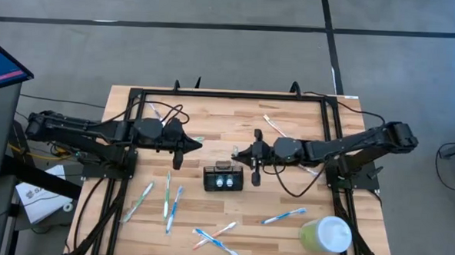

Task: Pick & Place toothbrushing station
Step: Put the top left orange toothbrush into the top right section of the mesh organizer

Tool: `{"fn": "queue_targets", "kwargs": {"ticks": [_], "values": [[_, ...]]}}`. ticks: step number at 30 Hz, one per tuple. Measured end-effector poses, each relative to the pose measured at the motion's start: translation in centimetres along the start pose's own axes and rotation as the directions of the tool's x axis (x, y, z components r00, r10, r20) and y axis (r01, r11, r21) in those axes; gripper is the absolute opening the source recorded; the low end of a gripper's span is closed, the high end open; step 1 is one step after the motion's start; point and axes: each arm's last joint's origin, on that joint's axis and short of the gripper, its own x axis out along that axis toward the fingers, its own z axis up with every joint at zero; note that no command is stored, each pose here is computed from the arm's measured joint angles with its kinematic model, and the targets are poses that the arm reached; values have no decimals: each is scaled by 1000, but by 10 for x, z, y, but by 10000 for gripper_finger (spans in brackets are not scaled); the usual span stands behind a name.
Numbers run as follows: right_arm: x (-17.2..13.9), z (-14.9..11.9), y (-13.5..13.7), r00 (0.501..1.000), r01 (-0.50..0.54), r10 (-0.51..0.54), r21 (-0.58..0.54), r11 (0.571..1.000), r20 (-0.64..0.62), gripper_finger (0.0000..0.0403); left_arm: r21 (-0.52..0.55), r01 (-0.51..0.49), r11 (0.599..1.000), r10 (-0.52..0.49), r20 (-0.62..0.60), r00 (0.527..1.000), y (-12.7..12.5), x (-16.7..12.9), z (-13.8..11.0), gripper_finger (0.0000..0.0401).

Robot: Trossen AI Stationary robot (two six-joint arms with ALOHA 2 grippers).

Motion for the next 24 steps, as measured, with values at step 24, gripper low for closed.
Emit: {"fn": "queue_targets", "kwargs": {"ticks": [24], "values": [[-9, -50, 3, 998, 49, -52, 76, 996, 42, 8, 1, -7, 1000, 7, 9, 1000, 0, 0, 1, 0]]}}
